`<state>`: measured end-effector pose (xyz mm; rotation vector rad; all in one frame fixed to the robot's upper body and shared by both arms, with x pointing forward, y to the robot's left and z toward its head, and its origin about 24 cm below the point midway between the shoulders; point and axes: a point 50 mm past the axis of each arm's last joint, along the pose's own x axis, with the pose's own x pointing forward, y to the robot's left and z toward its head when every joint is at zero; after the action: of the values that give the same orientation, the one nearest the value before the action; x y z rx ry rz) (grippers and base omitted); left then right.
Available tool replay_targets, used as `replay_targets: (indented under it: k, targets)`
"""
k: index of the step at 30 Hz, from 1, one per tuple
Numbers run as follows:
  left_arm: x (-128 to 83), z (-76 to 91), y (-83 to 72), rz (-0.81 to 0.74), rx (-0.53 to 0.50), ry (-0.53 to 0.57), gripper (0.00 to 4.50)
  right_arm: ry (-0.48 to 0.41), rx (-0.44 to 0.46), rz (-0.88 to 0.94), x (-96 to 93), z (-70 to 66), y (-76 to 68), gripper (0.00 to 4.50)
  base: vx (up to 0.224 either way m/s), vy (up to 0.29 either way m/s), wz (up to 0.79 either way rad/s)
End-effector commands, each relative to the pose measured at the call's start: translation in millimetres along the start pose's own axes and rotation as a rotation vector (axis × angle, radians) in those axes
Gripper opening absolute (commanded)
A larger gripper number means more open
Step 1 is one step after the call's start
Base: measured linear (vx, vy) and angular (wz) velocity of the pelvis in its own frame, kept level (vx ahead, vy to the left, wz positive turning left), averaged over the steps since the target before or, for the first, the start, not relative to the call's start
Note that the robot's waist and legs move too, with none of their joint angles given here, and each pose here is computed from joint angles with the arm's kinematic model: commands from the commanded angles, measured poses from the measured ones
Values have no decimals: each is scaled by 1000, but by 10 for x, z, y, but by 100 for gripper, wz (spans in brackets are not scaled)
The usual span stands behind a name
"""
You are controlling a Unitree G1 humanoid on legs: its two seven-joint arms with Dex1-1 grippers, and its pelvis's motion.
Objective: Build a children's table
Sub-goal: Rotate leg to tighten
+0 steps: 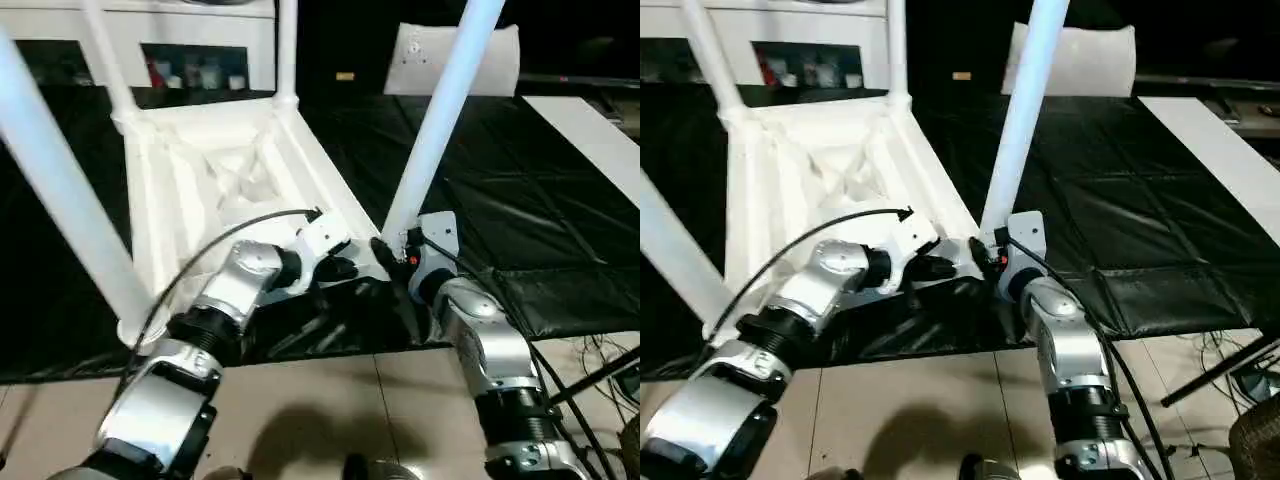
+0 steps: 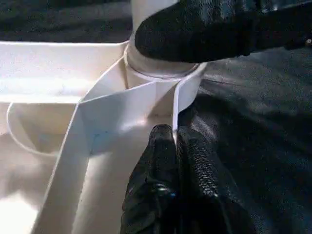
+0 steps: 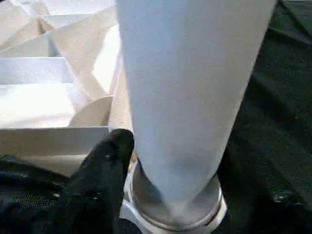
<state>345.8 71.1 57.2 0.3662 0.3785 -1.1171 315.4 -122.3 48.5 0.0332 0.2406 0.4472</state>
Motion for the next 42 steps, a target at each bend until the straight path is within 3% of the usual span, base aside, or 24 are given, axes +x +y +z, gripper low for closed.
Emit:
replay_targets:
  k: [1, 5, 12, 18, 24, 30, 42]
  targets:
    - [12, 156, -14, -15, 68, -62, 0, -6, -5, 220, 51, -1, 319, 308, 0, 0, 0]
    - [-187, 40, 48, -107, 131, -34, 0, -8, -82, 316, -85, 52, 84, 338, 8, -13, 1]
    - [-398, -80, 46, -303, 221, 26, 0, 25, -206, 481, -217, 151, -150, 398, 32, -64, 0]
    - [-514, -116, 37, -446, 251, 65, 0, 70, -290, 632, -267, 198, -207, 398, 0, 0, 0]
    - [-586, -136, 19, -563, 291, 111, 0, 74, -297, 806, -312, 234, -180, 398, 0, 0, 0]
    - [-620, -136, 14, -629, 307, 135, 0, 115, -317, 939, -349, 198, -145, 341, 0, 0, 0]
    - [-623, -124, 21, -652, 320, 147, 0, 133, -312, 1014, -343, 174, -95, 233, 0, 0, 0]
